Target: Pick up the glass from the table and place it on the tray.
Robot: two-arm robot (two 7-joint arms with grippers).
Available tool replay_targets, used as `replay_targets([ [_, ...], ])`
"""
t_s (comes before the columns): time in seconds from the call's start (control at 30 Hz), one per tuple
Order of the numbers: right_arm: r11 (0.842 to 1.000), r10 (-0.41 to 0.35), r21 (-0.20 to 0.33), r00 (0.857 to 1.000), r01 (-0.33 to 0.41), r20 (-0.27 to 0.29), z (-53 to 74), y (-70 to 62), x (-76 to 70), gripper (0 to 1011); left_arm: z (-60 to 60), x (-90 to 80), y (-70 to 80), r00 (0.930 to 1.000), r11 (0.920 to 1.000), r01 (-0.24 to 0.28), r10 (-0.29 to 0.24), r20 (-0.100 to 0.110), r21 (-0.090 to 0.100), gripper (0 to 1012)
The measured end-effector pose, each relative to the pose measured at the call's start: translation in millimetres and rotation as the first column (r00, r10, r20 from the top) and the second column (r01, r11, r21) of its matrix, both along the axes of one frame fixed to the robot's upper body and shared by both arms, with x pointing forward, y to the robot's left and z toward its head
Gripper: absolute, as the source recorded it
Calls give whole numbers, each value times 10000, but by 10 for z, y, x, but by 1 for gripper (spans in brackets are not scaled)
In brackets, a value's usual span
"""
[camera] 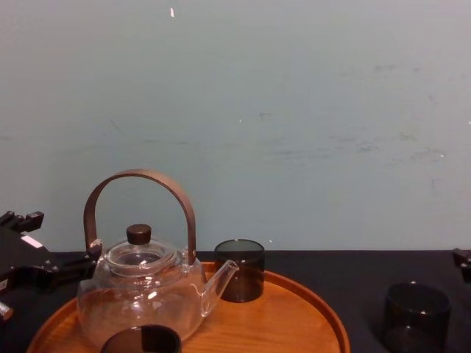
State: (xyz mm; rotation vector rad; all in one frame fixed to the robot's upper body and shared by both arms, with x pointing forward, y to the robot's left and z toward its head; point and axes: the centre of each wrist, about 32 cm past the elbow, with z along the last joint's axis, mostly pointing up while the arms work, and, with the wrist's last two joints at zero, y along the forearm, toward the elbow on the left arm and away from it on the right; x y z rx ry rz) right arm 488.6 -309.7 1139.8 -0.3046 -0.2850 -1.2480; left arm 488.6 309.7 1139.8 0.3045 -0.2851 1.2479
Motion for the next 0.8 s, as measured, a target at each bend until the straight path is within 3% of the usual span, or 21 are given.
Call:
replay_targets([
  [0.43, 10000, 8, 26, 10000, -8, -26, 6, -20, 38, 1002, 0, 0, 0, 10000, 10000, 0, 0, 0, 0, 1001],
  [0.6, 9988, 263, 423, 9993, -251, -281, 0, -59, 51, 1002, 0, 0, 0, 10000, 10000, 0, 0, 0, -1, 1001],
  [0.8, 9942, 734, 817, 9964, -697, -429, 37, -64, -61, 1002, 0, 0, 0, 10000, 10000, 0, 0, -1, 0, 1001],
])
